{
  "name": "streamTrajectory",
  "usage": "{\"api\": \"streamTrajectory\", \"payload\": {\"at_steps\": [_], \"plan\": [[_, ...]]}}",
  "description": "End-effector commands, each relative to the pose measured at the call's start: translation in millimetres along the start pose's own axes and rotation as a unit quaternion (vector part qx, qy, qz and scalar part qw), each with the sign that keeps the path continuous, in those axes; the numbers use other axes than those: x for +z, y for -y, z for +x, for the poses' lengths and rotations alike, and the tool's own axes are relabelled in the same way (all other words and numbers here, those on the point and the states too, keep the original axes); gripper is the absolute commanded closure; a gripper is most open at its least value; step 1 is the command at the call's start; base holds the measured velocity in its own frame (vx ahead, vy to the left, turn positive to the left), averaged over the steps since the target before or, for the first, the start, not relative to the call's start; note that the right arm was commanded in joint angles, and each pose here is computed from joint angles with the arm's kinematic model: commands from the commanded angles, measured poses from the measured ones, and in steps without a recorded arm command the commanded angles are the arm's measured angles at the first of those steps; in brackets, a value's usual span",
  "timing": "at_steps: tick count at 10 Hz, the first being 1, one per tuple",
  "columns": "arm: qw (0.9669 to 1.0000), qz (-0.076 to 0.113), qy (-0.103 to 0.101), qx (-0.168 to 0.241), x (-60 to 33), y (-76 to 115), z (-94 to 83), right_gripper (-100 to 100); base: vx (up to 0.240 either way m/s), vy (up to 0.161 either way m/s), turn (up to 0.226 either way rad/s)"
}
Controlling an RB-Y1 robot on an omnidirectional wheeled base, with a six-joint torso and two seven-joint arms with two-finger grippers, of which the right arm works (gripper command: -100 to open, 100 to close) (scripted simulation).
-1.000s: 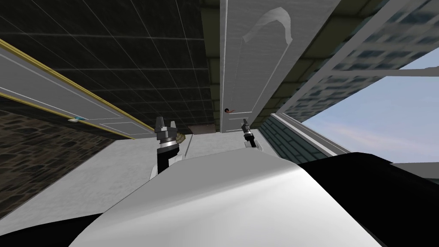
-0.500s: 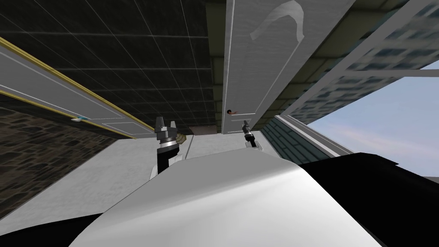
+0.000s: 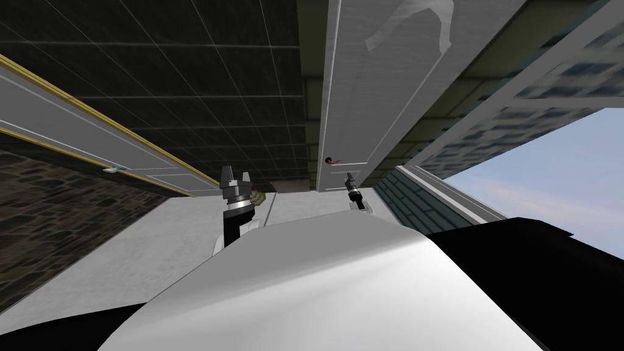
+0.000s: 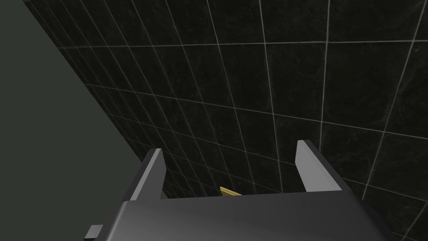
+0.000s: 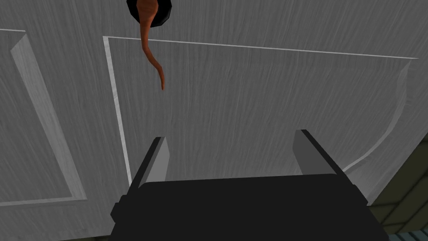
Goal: Pull the door open
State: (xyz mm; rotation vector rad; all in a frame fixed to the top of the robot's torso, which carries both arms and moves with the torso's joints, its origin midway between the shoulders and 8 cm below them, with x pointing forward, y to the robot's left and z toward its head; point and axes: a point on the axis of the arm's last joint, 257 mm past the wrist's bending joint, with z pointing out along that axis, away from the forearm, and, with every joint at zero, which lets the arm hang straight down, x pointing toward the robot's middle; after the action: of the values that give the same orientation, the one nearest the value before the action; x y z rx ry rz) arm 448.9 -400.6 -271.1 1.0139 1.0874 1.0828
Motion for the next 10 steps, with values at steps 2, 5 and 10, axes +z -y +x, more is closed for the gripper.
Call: {"api": "streamTrajectory", "payload": {"at_steps": [2,5,10], "plan": [[0.9999,0.014,0.004,0.003,-3.2,15.3,-6.7,-100,0.091,0.019,0.034],[0.9995,0.031,0.008,0.007,-6.4,31.6,-13.9,-100,0.11,0.033,0.037],[0.9986,0.05,0.014,0.012,-10.8,49.9,-22.1,-100,0.08,0.009,0.025]]}}
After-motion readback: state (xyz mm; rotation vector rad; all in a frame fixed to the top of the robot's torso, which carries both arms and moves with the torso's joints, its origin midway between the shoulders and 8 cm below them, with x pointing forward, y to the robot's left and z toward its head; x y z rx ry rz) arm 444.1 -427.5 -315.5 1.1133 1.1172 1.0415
